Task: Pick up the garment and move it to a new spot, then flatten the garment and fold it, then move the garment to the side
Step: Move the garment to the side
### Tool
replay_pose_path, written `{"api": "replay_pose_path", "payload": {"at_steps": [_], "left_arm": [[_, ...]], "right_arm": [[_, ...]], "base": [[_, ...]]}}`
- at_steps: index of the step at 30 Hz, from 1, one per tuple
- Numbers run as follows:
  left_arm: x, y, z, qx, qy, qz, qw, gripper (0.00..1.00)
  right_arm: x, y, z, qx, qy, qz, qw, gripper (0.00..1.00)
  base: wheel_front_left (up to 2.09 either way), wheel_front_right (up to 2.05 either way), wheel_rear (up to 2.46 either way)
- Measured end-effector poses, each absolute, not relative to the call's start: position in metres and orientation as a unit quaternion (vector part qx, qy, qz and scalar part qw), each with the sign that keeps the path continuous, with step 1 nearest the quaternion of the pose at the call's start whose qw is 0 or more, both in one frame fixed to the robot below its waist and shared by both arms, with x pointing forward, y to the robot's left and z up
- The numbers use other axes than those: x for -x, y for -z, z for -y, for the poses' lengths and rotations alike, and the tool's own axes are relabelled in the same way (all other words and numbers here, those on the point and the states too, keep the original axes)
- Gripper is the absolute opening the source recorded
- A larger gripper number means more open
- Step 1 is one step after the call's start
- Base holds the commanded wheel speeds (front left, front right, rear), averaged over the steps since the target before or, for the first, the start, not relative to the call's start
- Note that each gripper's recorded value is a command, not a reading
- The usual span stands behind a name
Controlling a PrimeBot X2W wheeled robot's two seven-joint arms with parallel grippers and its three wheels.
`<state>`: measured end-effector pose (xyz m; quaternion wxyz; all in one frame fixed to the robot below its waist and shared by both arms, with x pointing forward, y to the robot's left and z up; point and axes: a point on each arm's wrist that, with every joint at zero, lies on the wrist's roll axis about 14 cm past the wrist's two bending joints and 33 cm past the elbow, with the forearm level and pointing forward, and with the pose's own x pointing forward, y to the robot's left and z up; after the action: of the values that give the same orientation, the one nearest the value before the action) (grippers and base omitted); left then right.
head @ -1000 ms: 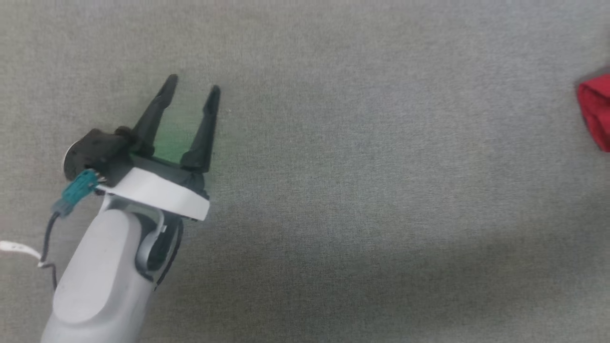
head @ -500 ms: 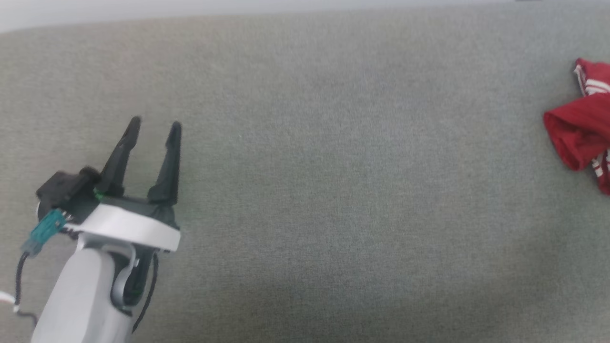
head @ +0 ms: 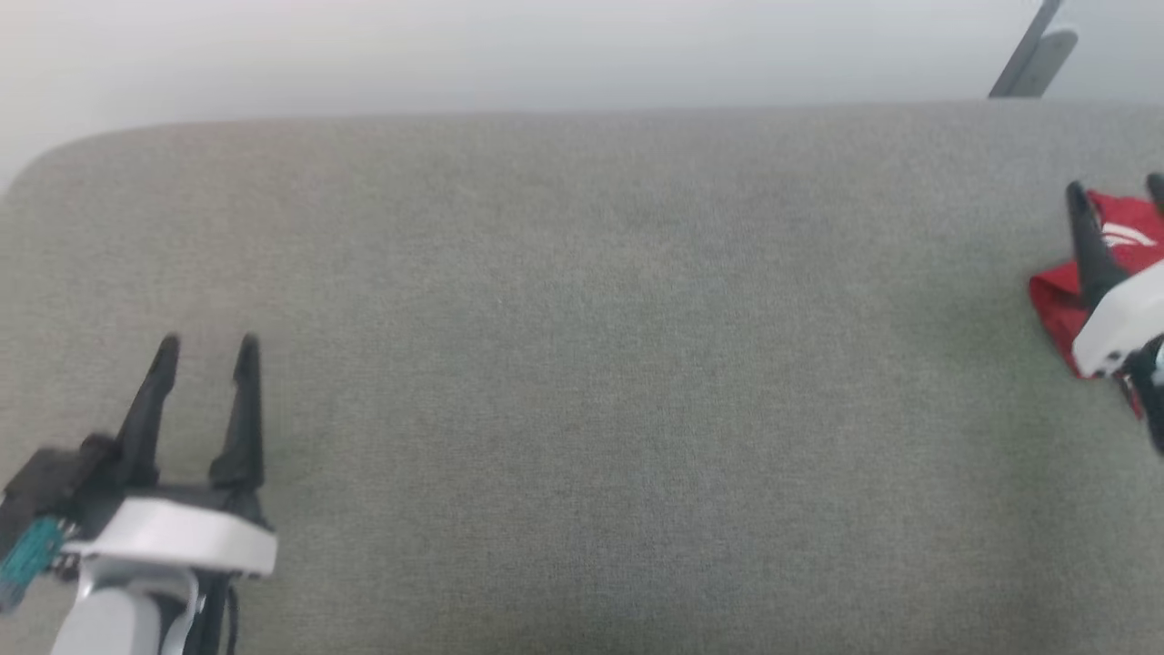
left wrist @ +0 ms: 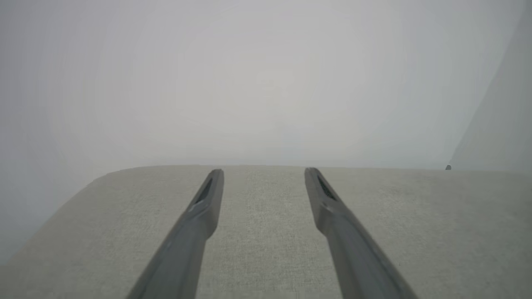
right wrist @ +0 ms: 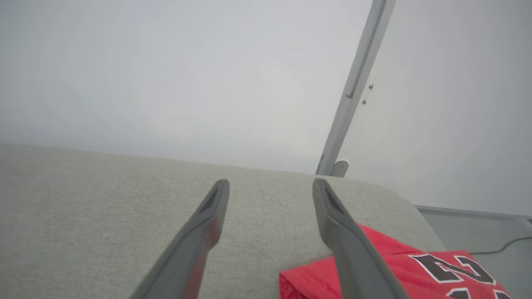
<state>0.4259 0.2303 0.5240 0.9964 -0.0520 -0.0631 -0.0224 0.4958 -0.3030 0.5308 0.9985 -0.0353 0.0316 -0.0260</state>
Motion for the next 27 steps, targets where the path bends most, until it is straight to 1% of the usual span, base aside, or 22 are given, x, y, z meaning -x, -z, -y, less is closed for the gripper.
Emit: {"api": "replay_pose_path", "payload": {"at_steps": [4, 10, 22, 27], "left_arm": [[-0.407, -0.521, -0.246, 0.053, 0.001, 0.058, 0.997, 1.0], [-0.383, -0.52, -0.26, 0.053, -0.02, 0.055, 0.997, 1.0], [-0.35, -0.516, -0.277, 0.047, -0.044, 0.048, 0.997, 1.0], [-0.342, -0.514, -0.28, 0.05, -0.052, 0.046, 0.996, 1.0]], "right_arm": [[-0.482, -0.534, 0.289, 0.034, 0.007, -0.01, 0.999, 1.0], [-0.456, -0.528, 0.275, 0.025, -0.007, 0.002, 1.0, 1.0], [-0.406, -0.513, 0.269, 0.019, -0.004, 0.006, 1.0, 1.0], [-0.393, -0.507, 0.27, 0.014, 0.001, 0.003, 1.0, 1.0]], "base": [[0.0, 0.0, 0.0], [0.0, 0.0, 0.0], [0.0, 0.0, 0.0], [0.0, 0.0, 0.0]]}}
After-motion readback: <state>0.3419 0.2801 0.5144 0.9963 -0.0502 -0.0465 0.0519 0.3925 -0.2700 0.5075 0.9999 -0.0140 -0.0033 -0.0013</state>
